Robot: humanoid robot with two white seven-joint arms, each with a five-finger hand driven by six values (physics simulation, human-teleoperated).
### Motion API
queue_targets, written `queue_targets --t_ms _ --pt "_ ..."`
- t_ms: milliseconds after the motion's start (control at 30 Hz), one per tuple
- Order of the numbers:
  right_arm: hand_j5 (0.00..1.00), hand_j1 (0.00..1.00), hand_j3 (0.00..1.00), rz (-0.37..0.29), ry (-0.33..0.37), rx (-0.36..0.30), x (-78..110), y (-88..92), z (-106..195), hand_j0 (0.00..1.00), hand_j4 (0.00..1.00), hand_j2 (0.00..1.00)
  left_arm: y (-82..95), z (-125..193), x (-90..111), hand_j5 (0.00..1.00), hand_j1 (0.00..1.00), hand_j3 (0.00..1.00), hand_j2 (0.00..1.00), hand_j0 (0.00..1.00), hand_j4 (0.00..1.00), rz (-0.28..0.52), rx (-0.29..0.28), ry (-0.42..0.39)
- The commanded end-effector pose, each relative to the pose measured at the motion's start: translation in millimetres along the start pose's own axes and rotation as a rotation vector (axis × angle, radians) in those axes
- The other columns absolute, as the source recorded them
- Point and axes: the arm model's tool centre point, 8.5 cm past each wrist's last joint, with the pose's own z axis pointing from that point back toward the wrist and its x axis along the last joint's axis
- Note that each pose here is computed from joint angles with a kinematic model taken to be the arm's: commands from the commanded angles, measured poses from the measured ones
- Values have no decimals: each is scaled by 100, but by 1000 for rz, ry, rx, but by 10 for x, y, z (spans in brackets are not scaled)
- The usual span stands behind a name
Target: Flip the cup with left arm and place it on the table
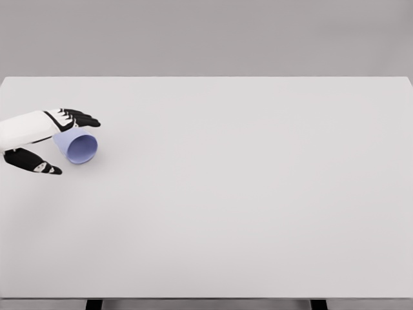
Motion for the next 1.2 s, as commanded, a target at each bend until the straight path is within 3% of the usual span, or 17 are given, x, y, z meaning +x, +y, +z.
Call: queue_targets --t_ms 0,300,367,400,467,533,633,667,733,1167 --pt "100 100 100 0 -5 1 9 0 0 100 100 100 -6 -10 7 100 100 100 100 100 100 8 2 -4" --pt "100 100 100 4 9 1 -22 2 1 100 100 100 -23 73 -197 100 100 100 100 100 100 -107 -90 123" --pt "100 100 100 3 9 1 -22 2 1 100 100 100 -4 291 -384 100 100 100 100 100 100 -102 -130 205" --pt "100 100 100 1 9 1 -21 2 1 100 100 100 89 436 -559 100 100 100 100 100 100 -88 -137 267" --pt "100 100 100 4 9 1 -22 2 1 100 100 100 79 430 -818 100 100 100 100 100 100 -45 -195 320" --pt "100 100 100 3 9 1 -22 2 1 100 100 100 326 60 -750 100 100 100 100 100 100 -129 -271 267" --pt "100 100 100 3 9 1 -22 2 1 100 100 100 258 -312 -647 100 100 100 100 100 100 -124 -257 187" --pt "100 100 100 3 9 1 -22 2 1 100 100 100 281 -339 -611 100 100 100 100 100 100 -144 -260 180" --pt "100 100 100 3 9 1 -22 2 1 100 100 100 254 -322 -664 100 100 100 100 100 100 -225 -323 230" --pt "100 100 100 3 9 1 -22 2 1 100 100 100 116 -526 -736 100 100 100 100 100 100 -181 -315 220"
